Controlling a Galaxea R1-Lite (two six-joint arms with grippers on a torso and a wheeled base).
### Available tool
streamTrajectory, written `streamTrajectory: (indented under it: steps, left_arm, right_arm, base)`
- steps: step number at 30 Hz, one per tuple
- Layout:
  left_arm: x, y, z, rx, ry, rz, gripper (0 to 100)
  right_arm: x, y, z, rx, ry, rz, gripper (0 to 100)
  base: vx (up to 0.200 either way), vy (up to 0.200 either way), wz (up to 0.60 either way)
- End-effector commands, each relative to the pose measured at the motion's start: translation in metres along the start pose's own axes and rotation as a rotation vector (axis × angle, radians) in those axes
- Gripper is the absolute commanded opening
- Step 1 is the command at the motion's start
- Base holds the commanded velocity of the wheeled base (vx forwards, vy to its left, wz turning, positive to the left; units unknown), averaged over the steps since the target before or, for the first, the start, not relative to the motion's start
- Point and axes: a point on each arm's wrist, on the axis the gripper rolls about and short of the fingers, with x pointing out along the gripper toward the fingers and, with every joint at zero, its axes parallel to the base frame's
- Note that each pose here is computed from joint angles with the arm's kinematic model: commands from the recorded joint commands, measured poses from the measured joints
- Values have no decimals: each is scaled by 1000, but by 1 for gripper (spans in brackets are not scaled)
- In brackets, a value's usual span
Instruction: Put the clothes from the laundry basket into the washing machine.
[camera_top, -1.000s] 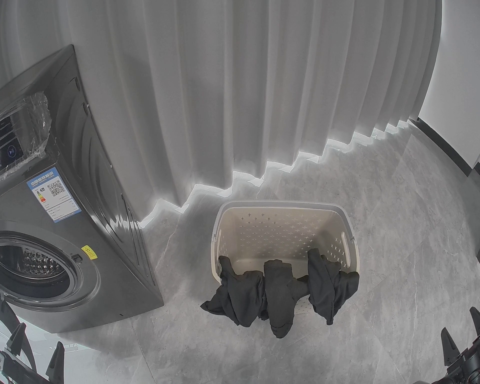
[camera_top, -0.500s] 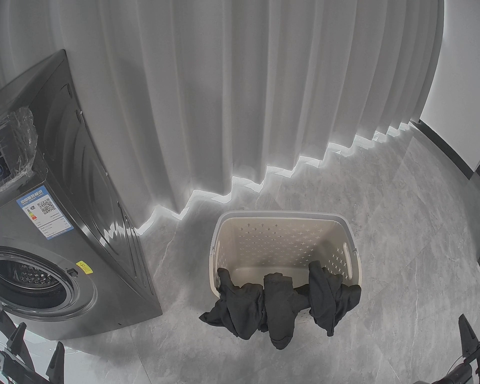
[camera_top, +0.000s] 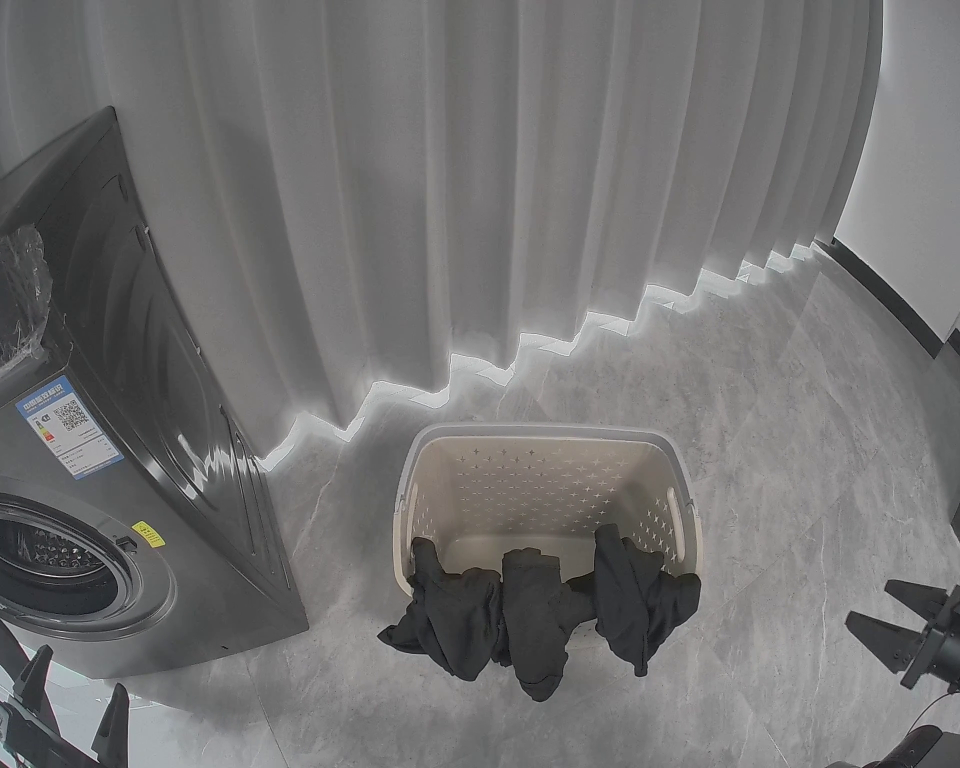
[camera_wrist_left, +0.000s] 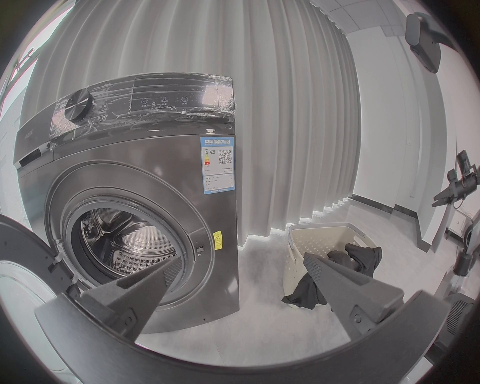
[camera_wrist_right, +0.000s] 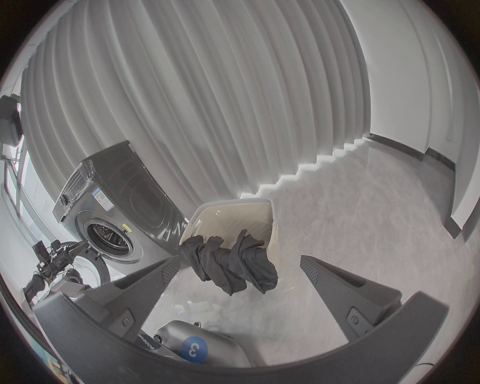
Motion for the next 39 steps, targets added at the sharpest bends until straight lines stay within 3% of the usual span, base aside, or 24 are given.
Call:
streamTrajectory:
  steps: [1,9,11,17,22,31,39]
  left_arm:
    - [0,0,-5,-2,0,0,100]
    - [0,0,-5,-2,-1,0,100]
    - [0,0,-5,-2,0,0,100]
    - [0,0,-5,-2,-1,0,100]
    - [0,0,-5,-2,0,0,100]
    - [0,0,-5,-3,-1,0,100]
    - [0,0,-5,-2,0,2,100]
  right_arm:
    - [62,-5,12,30,226,33,100]
    - [110,7,8,-4,332,140,100]
    - [111,7,8,-5,333,141,100]
    - [159,7,7,9,322,199,100]
    - [187,3,-4,10,340,198,100]
    - [234,-7,-25,-12,266,202,100]
    - [253,-13,-41,-14,269,199,100]
  base:
    - [0,0,0]
    - [0,0,0]
    - [0,0,0]
    - [-200,0,0]
    - [0,0,0]
    - [0,0,0]
    - [25,0,0]
